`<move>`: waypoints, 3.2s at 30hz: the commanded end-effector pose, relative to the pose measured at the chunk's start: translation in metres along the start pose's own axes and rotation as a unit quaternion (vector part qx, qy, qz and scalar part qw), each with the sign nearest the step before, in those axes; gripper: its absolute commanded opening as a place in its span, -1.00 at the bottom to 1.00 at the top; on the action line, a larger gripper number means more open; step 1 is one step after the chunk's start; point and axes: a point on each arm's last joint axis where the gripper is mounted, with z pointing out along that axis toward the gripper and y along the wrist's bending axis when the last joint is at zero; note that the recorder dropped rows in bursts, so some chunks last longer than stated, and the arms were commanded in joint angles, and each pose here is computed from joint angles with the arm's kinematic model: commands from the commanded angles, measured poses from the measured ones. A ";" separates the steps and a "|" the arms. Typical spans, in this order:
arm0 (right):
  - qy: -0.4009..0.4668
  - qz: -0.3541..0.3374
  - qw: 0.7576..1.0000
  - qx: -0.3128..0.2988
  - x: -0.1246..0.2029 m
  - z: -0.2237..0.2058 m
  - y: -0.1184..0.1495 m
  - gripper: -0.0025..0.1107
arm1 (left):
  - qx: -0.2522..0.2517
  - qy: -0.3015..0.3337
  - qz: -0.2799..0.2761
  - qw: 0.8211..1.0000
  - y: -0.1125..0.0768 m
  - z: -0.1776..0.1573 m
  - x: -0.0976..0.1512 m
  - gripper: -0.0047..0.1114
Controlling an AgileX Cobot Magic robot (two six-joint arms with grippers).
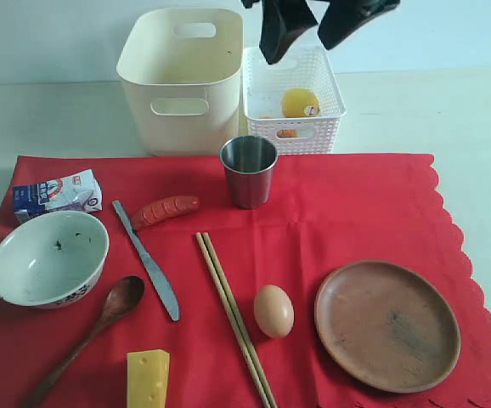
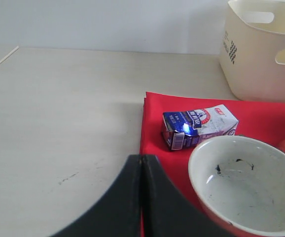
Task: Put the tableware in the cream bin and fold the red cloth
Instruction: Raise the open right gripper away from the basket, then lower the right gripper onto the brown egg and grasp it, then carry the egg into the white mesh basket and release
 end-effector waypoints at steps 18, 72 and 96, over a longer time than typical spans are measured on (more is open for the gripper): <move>0.106 0.052 0.990 -0.073 0.066 0.071 0.006 0.13 | 0.003 -0.005 0.000 1.000 0.000 0.000 0.000 -0.92; 0.315 -0.013 0.949 0.026 0.121 0.208 0.059 -0.19 | 0.003 -0.005 0.000 1.000 0.000 0.000 0.000 -0.92; 0.140 -0.061 0.988 0.031 0.066 0.109 0.060 -0.96 | 0.003 -0.005 0.000 1.000 0.000 0.000 0.000 -0.92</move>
